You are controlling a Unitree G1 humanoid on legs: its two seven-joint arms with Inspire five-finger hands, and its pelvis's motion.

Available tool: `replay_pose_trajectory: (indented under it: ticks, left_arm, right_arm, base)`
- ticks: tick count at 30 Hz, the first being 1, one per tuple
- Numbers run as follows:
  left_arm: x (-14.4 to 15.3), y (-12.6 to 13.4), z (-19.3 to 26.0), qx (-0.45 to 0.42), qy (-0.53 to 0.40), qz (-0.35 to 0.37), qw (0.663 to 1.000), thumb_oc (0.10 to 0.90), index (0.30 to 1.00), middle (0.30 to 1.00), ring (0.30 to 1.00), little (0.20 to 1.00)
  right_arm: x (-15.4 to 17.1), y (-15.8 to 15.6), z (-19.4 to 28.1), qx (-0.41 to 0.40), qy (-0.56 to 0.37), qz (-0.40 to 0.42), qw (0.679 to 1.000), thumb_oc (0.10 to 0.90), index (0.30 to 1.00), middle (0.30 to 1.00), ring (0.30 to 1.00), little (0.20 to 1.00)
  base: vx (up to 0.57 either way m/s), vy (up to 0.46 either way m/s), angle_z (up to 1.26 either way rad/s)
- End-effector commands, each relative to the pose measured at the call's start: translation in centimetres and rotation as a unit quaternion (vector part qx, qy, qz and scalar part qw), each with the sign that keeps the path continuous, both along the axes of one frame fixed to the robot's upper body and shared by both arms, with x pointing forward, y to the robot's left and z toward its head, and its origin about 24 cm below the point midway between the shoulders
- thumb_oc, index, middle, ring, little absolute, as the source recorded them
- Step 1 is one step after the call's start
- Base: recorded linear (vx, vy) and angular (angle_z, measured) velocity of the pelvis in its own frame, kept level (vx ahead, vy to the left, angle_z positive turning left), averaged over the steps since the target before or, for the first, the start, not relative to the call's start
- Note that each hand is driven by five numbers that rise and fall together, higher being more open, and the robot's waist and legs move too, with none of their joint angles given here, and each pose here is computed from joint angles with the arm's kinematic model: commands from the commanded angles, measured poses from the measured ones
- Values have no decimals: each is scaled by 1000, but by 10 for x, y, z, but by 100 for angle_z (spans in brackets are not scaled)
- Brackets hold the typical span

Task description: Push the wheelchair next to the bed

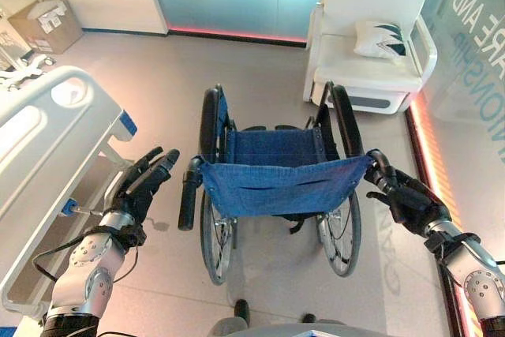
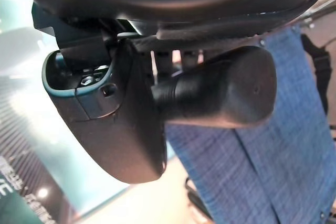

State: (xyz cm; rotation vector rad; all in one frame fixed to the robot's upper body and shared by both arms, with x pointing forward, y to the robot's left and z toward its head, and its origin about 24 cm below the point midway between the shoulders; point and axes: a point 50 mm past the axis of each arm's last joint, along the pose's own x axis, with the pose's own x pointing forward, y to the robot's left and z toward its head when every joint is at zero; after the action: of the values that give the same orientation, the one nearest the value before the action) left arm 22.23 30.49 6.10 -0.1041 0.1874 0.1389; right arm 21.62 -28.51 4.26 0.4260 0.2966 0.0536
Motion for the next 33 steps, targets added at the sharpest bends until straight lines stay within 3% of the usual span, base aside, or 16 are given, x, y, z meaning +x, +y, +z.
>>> replay_pose_trajectory:
  ticks: [1, 9, 21, 26, 33]
  left_arm:
    - [18, -4, 73, -4, -171, -42, 984, 800, 900, 900, 900, 900]
    - [15, -12, 62, 57, -51, -141, 987, 800, 900, 900, 900, 900]
    - [26, 15, 71, 197, 45, -146, 969, 800, 900, 900, 900, 900]
    - [31, 12, 75, 170, 45, -173, 969, 800, 900, 900, 900, 900]
    - [39, -30, 69, 20, 14, -223, 974, 800, 900, 900, 900, 900]
  right_arm:
    - [31, 67, 56, 141, -209, 132, 959, 400, 300, 300, 300, 300]
    - [30, 62, 60, 110, -198, 130, 965, 400, 300, 300, 300, 300]
    - [33, 57, 63, 87, -183, 133, 970, 400, 300, 300, 300, 300]
    - [34, 54, 62, 81, -177, 133, 972, 400, 300, 300, 300, 300]
    - [31, 58, 49, 79, -164, 135, 974, 400, 300, 300, 300, 300]
  base:
    - [-18, -21, 4]
    - [-18, -10, 5]
    - [-9, -10, 4]
    - [0, 0, 0]
    - [10, -4, 0]
